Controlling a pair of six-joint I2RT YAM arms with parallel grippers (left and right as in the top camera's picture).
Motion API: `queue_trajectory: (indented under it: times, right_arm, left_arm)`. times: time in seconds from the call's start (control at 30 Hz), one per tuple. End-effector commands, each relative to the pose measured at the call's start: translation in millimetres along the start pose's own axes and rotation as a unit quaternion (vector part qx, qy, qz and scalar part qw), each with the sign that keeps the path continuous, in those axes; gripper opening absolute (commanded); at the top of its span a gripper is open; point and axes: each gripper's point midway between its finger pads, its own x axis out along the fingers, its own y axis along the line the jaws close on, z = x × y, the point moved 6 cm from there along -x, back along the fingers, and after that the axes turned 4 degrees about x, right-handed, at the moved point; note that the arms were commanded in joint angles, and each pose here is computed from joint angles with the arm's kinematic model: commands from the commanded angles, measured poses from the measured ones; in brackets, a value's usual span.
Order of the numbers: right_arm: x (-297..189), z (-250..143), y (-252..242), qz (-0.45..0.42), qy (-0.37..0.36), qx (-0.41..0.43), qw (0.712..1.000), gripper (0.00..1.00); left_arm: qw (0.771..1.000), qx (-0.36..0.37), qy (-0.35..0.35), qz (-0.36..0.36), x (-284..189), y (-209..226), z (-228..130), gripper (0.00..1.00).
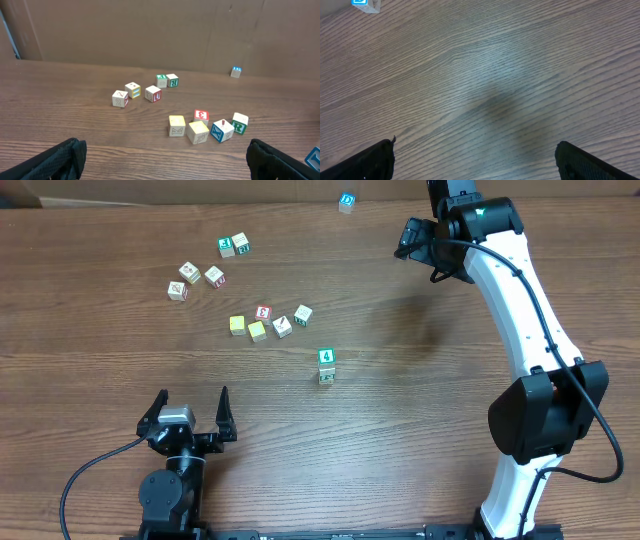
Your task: Form a tower
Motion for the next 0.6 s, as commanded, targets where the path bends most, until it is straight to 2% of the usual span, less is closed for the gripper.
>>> queue_trajectory:
  times: [0.0,0.3,0.57]
  right_arm:
    - [-3,4,0,0.001,-0.007,0.002,1.0,1.0]
    - [-10,4,0,0.006,-0.013,0.002,1.0,1.0]
    - [-68,13,-3,0.042,-0.064,0.011,0.997,1.0]
  left_arm:
    - [1.0,0.015,-0.006,0.004,-1,0,1,1.0]
    - [1.0,0.015,-0.006,0.004,-1,0,1,0.99]
    - [1.0,0.015,-0.006,0.004,-1,0,1,1.0]
